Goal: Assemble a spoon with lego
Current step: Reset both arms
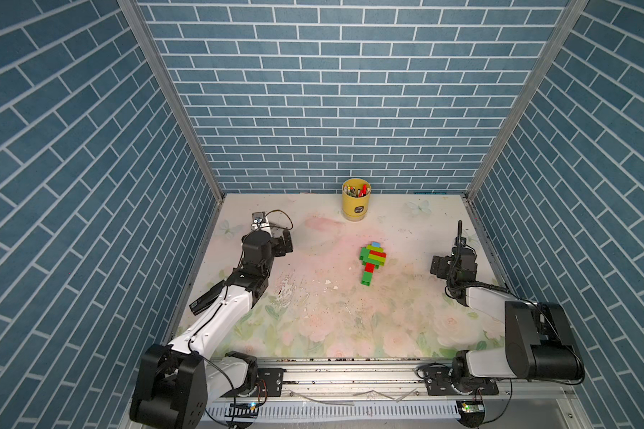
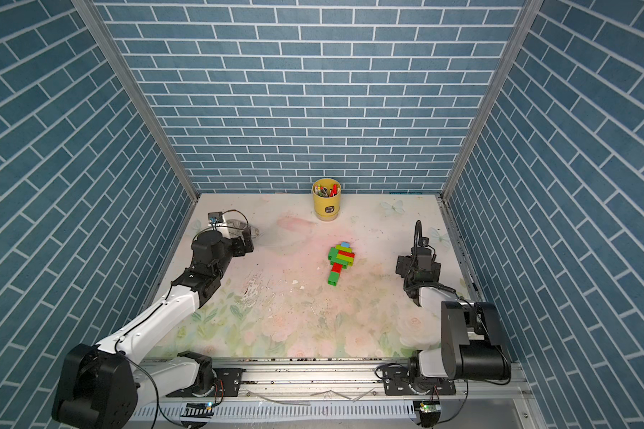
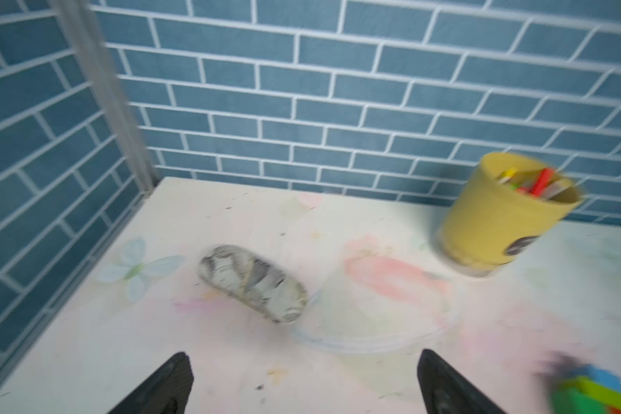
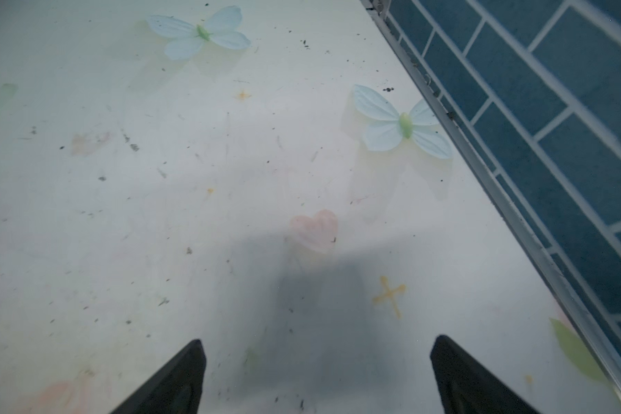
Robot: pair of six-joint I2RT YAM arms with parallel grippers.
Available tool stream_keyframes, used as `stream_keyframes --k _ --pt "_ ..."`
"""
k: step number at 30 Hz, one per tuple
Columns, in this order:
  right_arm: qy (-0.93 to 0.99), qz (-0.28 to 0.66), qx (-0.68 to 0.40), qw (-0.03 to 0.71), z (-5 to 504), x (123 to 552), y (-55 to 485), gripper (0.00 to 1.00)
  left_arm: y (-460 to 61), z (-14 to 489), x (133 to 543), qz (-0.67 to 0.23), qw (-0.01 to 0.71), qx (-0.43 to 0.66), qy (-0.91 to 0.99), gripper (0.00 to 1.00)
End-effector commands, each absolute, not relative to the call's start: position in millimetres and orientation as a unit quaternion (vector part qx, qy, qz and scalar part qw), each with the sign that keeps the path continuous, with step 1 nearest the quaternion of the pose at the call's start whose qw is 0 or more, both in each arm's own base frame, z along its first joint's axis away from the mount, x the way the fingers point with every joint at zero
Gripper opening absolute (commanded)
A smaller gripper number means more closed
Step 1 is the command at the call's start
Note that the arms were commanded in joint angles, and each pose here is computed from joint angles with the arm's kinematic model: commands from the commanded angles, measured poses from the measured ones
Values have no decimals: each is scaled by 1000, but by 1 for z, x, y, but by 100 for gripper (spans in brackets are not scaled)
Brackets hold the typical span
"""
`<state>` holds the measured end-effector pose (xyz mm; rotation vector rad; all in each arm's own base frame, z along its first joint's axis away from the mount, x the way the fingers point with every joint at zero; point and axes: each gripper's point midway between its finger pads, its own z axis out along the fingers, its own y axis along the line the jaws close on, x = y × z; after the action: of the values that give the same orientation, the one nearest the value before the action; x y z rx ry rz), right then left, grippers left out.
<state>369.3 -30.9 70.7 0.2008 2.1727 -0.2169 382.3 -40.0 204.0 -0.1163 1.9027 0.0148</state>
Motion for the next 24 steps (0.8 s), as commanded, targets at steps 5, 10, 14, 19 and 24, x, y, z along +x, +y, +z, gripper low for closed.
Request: stream_keyframes --k 5,10,14,19,24 --pt "817 -73 71 567 90 390 -39 99 18 161 391 110 585 -55 801 99" --pt "824 -63 58 560 89 392 -34 99 8 159 401 108 584 -8 805 99" --pt "826 -62 57 557 88 392 -34 99 15 150 381 115 579 -22 807 99" --pt "827 -62 57 556 88 391 -34 99 20 124 374 123 604 -32 787 99" --pt "827 -61 58 556 88 392 -34 99 29 101 381 121 580 -54 804 99"
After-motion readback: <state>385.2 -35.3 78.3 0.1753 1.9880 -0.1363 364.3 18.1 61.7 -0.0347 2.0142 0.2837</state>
